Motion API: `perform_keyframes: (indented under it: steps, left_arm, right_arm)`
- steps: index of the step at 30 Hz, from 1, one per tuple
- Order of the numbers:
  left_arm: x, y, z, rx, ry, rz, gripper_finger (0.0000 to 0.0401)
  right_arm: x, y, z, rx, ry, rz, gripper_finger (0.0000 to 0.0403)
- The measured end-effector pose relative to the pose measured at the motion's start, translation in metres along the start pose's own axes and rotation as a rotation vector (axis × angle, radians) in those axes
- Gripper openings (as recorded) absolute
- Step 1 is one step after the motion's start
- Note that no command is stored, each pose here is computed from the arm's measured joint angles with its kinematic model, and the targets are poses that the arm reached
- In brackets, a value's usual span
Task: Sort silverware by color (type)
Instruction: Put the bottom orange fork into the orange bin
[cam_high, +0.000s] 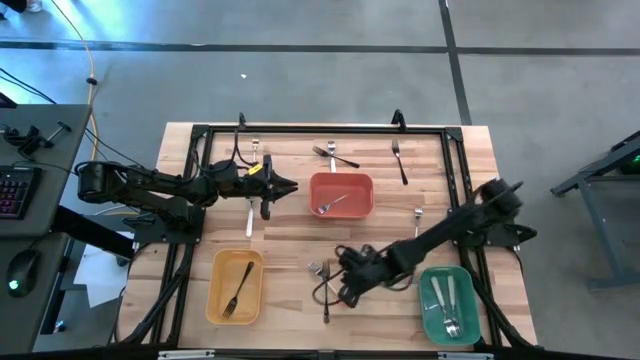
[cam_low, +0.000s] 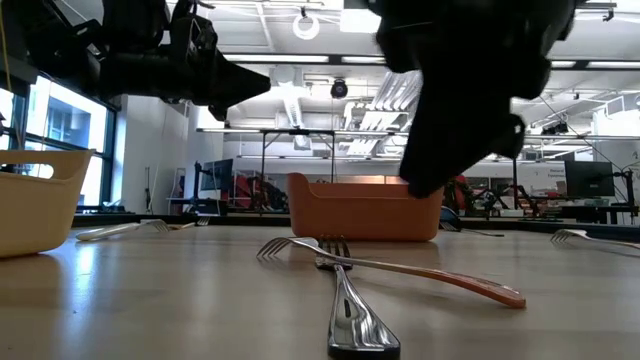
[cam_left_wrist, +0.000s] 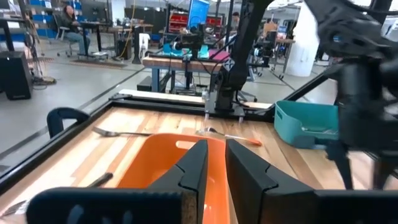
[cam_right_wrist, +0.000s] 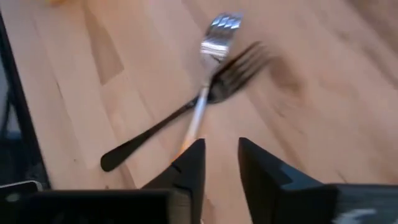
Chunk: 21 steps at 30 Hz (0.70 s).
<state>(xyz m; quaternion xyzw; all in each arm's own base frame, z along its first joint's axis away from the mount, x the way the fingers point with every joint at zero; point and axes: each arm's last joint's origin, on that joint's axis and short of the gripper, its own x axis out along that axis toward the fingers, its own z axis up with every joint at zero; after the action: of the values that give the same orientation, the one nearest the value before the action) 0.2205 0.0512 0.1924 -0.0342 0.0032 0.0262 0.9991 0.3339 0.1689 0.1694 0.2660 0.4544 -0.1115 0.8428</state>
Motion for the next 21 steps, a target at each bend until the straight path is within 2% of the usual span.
perform_keyframes:
  steps: [5,9,13,21]
  left_arm:
    - [0.000,0.000,0.000,0.016,0.003,0.001,0.0046]
    - [0.000,0.000,0.000,0.018,0.003,0.001,0.0046]
    - [0.000,0.000,0.000,0.019,0.001,0.001,0.0046]
    - [0.000,0.000,0.000,0.019,-0.003,0.001,0.0047]
  right_arm:
    - [0.024,0.021,0.008,-0.082,0.053,-0.068,0.0140]
    - [0.039,0.031,0.011,-0.124,0.071,-0.100,0.0163]
    - [0.049,0.027,0.008,-0.135,0.102,-0.126,0.0158]
    - [0.064,0.018,0.002,-0.162,0.151,-0.197,0.0111]
